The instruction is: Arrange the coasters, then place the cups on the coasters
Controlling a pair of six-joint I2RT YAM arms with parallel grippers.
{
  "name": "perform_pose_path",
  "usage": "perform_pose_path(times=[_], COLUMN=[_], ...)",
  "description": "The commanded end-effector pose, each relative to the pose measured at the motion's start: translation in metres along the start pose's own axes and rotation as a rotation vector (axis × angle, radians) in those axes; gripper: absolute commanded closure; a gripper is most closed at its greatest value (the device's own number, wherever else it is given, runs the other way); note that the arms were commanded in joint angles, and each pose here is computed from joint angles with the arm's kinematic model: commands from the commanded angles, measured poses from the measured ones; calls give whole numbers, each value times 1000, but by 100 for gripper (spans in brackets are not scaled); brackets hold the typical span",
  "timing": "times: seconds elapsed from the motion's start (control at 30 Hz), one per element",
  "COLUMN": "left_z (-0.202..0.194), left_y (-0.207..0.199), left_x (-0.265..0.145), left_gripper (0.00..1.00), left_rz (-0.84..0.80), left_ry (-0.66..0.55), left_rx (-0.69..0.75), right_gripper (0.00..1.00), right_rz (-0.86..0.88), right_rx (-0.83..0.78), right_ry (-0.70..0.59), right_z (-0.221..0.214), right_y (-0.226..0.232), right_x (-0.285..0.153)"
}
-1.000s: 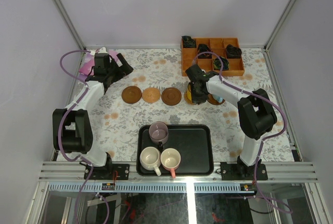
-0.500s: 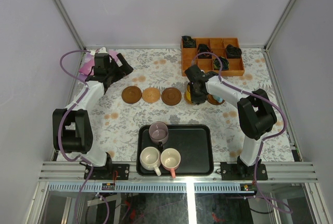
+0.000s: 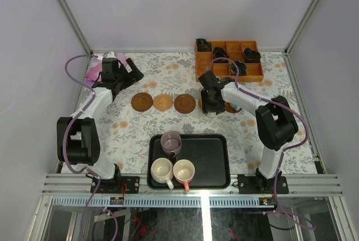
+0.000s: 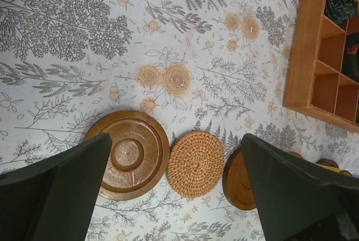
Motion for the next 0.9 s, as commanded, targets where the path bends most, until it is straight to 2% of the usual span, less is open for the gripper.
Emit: perform_pose_path(times=[0.0,0.87], left_z=[1,-6], left_y=[1,8], left_x=[-6,-12], left_gripper=[0,0], left_rz=[-5,6], left_ry=[-7,-2], left_rx=[16,9], right_gripper=[44,49], right_rz=[27,67], right_rx=[-29,-84], right_ry=[-23,-33], right_z=[2,-2], right_y=[7,21], right_x=[-19,-28])
Point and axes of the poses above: each gripper's point midway between its finger pads, its own x axis out along the fingers, its own y axis along the line the jaws close on, z = x × y, the point moved 3 cm from there along -x, back along the fingers, and after that the axes turned 10 degrees about -x, right-handed, at the moved point
